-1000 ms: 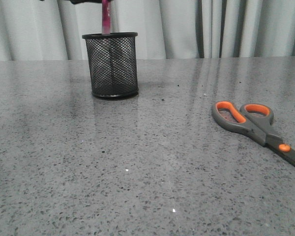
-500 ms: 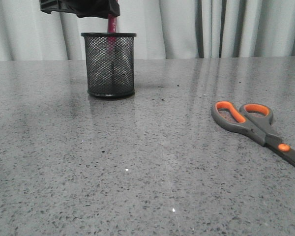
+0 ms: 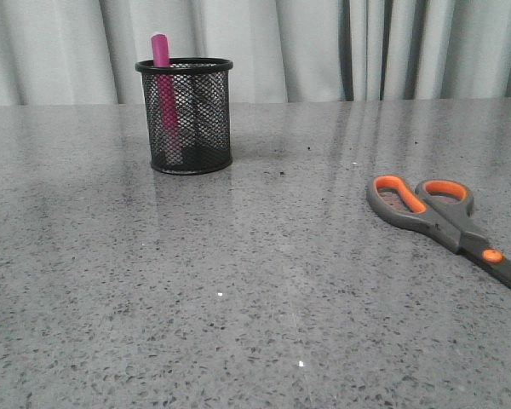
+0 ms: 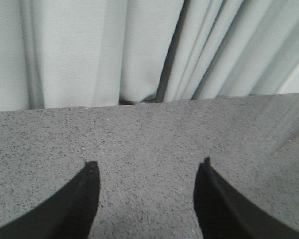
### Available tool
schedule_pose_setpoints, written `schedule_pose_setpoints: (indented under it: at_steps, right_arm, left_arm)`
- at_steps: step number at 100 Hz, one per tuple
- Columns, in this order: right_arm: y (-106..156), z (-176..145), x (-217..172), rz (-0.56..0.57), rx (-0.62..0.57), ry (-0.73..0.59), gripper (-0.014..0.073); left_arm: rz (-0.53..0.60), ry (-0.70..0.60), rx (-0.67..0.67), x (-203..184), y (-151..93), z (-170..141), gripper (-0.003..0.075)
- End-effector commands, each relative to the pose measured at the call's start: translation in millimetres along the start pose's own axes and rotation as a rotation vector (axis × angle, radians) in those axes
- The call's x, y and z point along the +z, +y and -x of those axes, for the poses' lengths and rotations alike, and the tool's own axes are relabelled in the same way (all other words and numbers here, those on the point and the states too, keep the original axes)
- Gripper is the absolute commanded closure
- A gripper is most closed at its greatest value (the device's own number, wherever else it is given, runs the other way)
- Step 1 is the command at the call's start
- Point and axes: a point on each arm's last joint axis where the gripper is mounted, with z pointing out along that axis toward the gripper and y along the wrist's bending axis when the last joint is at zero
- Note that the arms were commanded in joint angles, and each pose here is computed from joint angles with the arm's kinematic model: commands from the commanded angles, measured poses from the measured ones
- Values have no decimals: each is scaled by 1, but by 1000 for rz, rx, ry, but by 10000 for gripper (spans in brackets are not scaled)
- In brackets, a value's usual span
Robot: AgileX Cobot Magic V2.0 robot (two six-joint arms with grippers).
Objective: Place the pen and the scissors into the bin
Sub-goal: 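Lower the right gripper onto the grey-and-orange scissors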
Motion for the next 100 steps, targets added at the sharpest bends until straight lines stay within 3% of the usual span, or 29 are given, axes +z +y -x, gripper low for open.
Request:
schedule_pose_setpoints:
  at_steps: [1,18,37,52,64,86,100]
  right_arm:
    - [8,18,-4,26,-5,-87,267]
    - [25,39,-20,54,-126,-21,267]
    - [48,76,-15,72,-272,209,267]
    - [73,104,10,151,-367,310,266]
    - [94,101,40,204,-463,398,267]
    - [101,74,99,123,-495,618,256]
    - [96,61,120,84,-469,727,158]
  left_arm:
    - [-25,-121,12,-29,-9,36,308]
    - [-59,-265,166,-99,-23,79,353]
    - [-102,-370,304,-200,-37,104,408]
    - [-116,-426,321,-257,-36,91,408]
    - [-120,-448,320,-287,-31,69,408]
    - [-131,-476,316,-326,-23,31,408]
    - [-136,-510,318,-342,-21,23,408]
